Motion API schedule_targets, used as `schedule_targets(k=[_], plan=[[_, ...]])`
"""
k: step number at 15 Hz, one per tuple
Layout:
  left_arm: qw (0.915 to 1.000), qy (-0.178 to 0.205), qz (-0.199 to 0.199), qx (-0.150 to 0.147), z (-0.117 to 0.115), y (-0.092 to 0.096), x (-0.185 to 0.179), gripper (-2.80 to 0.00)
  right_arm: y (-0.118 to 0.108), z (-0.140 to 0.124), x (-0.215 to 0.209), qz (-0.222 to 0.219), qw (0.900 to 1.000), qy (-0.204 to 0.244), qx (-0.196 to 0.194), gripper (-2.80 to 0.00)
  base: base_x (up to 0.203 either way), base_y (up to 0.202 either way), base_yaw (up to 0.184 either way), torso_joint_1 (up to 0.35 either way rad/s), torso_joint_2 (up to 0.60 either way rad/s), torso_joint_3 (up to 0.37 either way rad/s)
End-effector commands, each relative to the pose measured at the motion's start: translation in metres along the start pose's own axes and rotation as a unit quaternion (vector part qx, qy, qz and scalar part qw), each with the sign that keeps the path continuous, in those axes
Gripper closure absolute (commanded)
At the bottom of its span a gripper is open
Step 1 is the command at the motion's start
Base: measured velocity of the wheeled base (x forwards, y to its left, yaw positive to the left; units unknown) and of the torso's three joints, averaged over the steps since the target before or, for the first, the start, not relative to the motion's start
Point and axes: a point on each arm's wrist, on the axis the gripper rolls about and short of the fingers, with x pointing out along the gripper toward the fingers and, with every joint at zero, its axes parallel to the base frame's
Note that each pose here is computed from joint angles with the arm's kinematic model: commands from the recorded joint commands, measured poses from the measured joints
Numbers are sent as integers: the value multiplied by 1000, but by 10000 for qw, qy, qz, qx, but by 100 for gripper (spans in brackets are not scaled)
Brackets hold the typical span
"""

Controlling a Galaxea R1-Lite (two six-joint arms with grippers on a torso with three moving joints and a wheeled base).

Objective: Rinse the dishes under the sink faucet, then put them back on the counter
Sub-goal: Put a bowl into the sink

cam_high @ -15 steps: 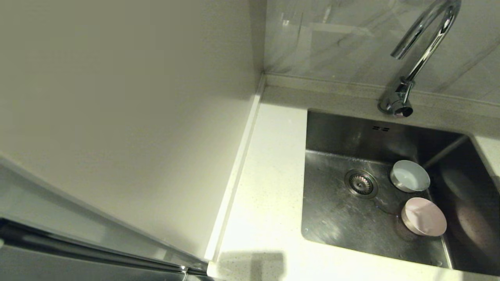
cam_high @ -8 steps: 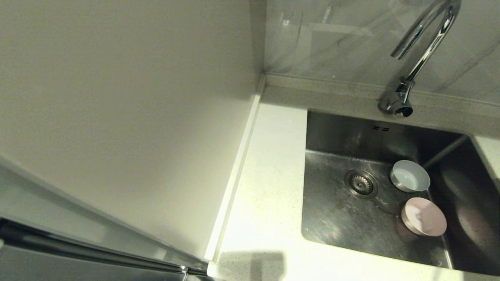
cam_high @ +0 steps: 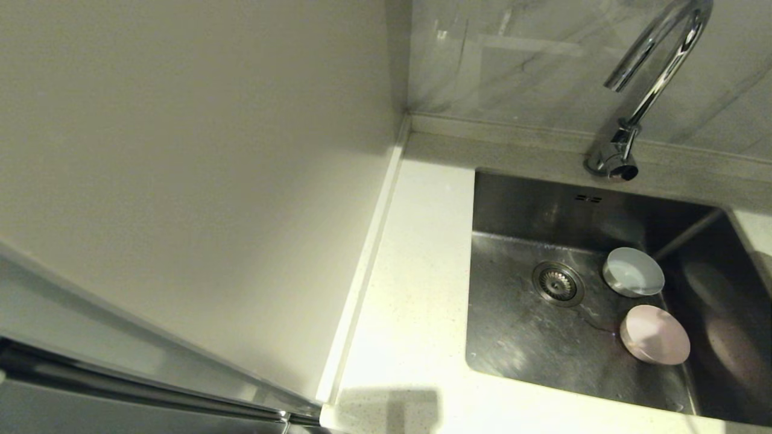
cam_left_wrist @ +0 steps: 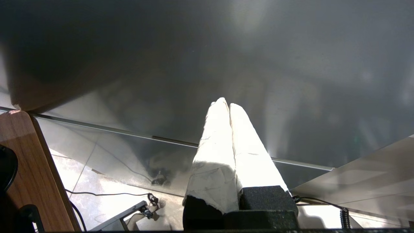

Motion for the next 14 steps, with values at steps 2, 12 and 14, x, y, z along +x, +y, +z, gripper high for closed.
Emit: schedule_targets(k=[2, 12, 14], plan=[[10000, 13, 1, -2, -1, 0, 0, 0, -16, 25, 36, 84, 9991, 379, 175, -280, 0, 0, 0, 0, 0, 0], [10000, 13, 1, -2, -1, 0, 0, 0, -49, 33, 75, 363, 9949, 729, 591, -280, 0, 0, 0, 0, 0, 0], [10000, 13, 1, -2, -1, 0, 0, 0, -48, 32, 77, 516, 9935, 852, 557, -280, 0, 0, 0, 0, 0, 0]])
